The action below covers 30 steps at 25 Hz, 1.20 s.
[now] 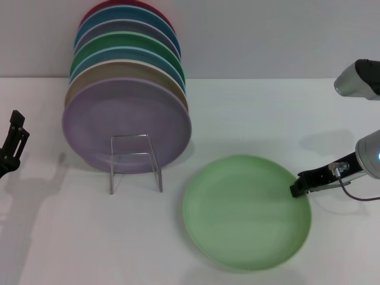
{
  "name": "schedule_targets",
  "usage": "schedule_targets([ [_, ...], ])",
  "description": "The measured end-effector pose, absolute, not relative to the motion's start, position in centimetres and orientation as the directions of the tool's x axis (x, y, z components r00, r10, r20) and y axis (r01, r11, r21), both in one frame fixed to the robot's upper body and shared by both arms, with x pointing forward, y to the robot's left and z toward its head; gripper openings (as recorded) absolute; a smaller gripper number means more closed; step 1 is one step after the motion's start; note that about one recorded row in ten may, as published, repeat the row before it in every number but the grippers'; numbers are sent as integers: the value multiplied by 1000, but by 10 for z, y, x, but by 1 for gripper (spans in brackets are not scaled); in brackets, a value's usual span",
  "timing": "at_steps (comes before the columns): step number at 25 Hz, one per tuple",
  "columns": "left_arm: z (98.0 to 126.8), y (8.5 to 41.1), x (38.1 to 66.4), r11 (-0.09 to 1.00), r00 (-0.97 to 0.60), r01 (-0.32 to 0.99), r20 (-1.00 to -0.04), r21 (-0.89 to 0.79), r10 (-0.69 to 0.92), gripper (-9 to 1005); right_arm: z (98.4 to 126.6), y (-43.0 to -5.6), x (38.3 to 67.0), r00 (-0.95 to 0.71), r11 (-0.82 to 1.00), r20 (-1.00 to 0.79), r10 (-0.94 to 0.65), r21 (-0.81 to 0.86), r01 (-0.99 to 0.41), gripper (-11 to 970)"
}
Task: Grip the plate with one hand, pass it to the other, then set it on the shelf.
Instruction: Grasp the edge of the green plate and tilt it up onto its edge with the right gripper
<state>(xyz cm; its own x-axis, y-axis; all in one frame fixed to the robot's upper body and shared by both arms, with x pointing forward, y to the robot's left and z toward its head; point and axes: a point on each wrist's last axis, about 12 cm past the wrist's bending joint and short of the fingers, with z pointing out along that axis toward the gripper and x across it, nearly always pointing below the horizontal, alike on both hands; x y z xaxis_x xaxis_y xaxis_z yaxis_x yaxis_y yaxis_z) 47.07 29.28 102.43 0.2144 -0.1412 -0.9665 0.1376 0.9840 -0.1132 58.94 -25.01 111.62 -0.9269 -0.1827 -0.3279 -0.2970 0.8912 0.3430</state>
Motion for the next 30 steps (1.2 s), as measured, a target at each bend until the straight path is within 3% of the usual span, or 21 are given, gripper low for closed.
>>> schedule_targets([
  [8,1024,291,471,983,215,139,-966,-116,-144,784,1118,-253,590,-919,895,-343,-193,323,-309,23],
  [30,1027,288,473,981,228,157,-962,-115,-149,783,1159,-286,595,-799,946,-576,-173,130,-298,37],
])
